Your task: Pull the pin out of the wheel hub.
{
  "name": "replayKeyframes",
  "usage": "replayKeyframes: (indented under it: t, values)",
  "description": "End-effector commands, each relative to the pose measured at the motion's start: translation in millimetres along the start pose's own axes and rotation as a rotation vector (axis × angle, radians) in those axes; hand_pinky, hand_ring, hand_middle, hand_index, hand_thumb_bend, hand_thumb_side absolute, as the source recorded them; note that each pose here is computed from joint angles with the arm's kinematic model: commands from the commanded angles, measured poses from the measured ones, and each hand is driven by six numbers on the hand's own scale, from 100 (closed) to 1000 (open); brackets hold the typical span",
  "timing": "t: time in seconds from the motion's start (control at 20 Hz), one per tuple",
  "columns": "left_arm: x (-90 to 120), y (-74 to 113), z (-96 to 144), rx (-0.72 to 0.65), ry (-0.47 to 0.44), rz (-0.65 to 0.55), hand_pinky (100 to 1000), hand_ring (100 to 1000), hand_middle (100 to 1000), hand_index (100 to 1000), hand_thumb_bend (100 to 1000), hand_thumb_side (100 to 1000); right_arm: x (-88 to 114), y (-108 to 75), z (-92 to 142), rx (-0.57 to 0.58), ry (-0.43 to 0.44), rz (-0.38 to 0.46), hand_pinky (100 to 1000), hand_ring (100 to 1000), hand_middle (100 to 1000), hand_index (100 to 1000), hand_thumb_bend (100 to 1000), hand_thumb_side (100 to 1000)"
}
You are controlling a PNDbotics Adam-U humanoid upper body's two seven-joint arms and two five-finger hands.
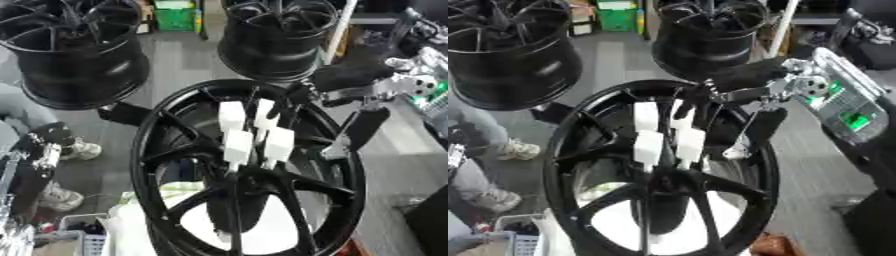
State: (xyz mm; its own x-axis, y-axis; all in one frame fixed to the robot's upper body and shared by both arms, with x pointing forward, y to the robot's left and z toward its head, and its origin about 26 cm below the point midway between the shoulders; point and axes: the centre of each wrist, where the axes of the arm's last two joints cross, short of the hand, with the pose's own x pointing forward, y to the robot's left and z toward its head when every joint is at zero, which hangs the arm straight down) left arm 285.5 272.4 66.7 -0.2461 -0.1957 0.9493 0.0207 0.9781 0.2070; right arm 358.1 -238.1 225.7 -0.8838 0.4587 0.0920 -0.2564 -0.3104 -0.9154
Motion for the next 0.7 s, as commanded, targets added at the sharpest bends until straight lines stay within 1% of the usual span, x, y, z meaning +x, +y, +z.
replayKeyframes:
  t: [0.05, 0.7]
  values:
    - [5.4, 2.1, -2.2, -0.006, -0.02, -0.011, 754, 725, 670, 792, 175, 592, -5.4, -5.6, 3.3, 0.006, 0.025, 0.036, 764, 716, 823, 918, 327, 387]
    - [5.8, 1.5, -2.7, -0.008, -0.022, -0.008, 755, 725, 670, 792, 173, 593, -14.7, 4.2, -5.4, 0.021, 0.043, 0.028, 757, 714, 806, 903, 333, 403]
